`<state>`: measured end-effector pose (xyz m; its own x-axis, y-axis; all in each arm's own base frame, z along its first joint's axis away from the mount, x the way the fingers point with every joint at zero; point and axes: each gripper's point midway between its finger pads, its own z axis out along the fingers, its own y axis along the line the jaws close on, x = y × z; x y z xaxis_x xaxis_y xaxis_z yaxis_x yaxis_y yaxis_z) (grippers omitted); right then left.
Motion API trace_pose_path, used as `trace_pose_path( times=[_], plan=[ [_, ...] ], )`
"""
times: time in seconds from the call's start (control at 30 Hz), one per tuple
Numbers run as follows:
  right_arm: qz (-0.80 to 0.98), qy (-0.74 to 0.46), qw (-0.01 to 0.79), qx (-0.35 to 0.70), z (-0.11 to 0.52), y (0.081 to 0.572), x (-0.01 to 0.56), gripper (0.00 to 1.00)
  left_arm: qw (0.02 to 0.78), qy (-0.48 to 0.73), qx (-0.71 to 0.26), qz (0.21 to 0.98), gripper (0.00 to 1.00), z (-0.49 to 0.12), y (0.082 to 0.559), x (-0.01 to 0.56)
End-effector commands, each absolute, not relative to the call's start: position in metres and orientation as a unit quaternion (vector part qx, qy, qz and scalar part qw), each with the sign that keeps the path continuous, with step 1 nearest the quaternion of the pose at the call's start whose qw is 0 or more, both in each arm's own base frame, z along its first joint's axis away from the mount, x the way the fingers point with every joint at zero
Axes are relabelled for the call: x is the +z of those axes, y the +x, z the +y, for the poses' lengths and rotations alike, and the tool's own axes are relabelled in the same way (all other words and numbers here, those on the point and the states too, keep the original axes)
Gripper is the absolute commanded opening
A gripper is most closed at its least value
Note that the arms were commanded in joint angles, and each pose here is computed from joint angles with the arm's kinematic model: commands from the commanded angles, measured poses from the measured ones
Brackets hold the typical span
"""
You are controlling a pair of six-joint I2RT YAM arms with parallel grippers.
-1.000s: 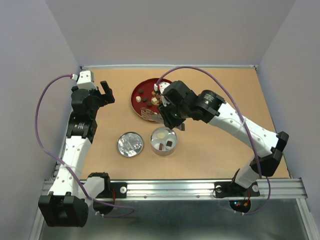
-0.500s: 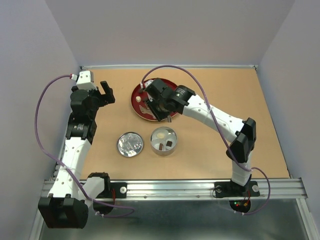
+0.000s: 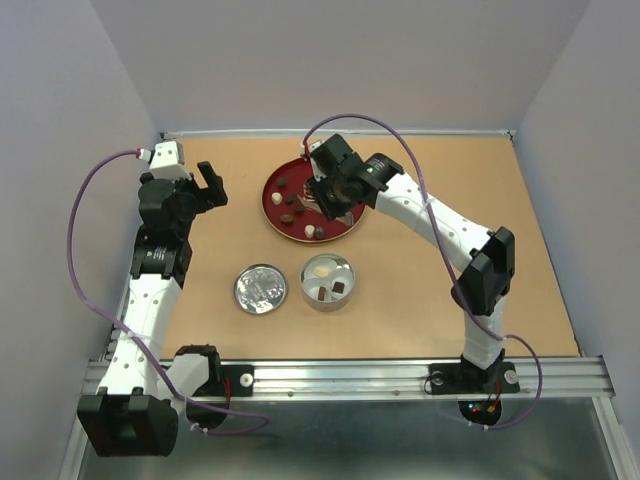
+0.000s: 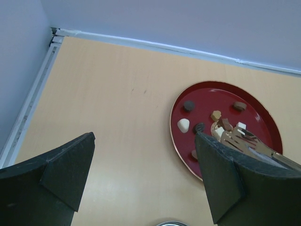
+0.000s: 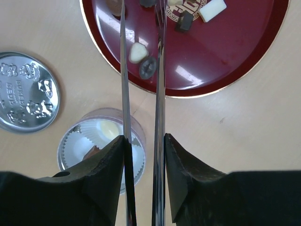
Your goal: Pack the chocolate
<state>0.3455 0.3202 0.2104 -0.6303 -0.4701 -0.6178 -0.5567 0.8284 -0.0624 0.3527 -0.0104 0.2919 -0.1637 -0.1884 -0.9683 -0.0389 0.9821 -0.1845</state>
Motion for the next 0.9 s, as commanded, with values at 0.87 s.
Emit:
trace_pose_path(
  times=[0.87],
  plan=[
    [0.894, -0.271, 0.350, 0.072, 0.313, 0.367, 0.218, 0.48, 0.661, -0.073, -0.070, 0.743, 0.99, -0.011, 0.355, 0.304]
  ],
)
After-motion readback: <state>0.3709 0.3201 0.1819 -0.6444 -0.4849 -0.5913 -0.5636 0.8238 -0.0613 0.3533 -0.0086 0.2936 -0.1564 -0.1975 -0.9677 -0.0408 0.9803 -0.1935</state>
